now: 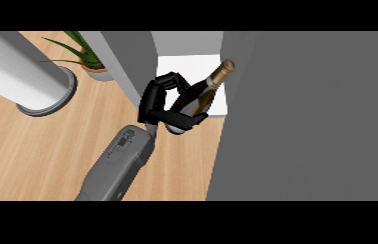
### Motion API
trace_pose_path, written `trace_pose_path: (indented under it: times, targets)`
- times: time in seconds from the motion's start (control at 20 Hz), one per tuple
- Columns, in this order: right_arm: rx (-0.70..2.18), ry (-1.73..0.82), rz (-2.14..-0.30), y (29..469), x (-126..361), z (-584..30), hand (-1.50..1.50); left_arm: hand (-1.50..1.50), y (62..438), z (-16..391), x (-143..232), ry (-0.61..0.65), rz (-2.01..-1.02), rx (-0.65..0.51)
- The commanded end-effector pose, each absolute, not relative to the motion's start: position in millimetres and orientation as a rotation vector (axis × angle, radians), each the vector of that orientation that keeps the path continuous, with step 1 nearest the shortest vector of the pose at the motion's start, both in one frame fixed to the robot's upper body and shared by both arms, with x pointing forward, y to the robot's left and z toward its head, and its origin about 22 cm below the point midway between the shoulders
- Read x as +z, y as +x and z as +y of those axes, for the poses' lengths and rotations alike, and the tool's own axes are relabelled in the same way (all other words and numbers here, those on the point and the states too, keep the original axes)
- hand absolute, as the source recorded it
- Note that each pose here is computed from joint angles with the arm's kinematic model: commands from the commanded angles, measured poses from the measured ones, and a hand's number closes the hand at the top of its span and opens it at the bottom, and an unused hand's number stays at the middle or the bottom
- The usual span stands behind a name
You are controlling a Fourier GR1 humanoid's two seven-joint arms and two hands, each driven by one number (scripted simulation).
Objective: Pick up the wine, place it into the cabinet and close the cabinet
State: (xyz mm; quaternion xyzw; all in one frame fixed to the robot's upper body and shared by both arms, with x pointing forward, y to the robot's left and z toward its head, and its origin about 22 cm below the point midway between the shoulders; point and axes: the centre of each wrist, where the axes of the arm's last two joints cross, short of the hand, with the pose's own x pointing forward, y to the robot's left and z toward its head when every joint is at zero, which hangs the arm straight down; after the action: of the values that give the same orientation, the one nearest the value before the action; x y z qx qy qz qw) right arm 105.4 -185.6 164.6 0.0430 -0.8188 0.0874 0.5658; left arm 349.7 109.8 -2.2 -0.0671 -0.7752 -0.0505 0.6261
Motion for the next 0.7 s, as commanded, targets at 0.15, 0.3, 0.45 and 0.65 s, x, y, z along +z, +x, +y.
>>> trace_pose_path:
  times: [0.15,0.3,0.45,0.65]
  targets:
    - [0.145,0.25,-1.934,75.4,195.4,-188.5,-1.5,1.5,382.8,91.7,19.5,-0.154,-1.755,-0.095]
    - [0.152,0.258,-1.938,76.4,190.1,-188.0,-1.5,1.5,379.1,86.9,10.0,-0.122,-1.747,-0.08]
    - [0.157,0.261,-1.956,79.9,188.2,-192.9,-1.5,1.5,391.3,94.6,5.8,-0.073,-1.728,-0.105]
    - [0.162,0.28,-1.956,76.7,193.0,-192.5,-1.5,1.5,402.3,87.3,15.0,0.043,-1.701,-0.173]
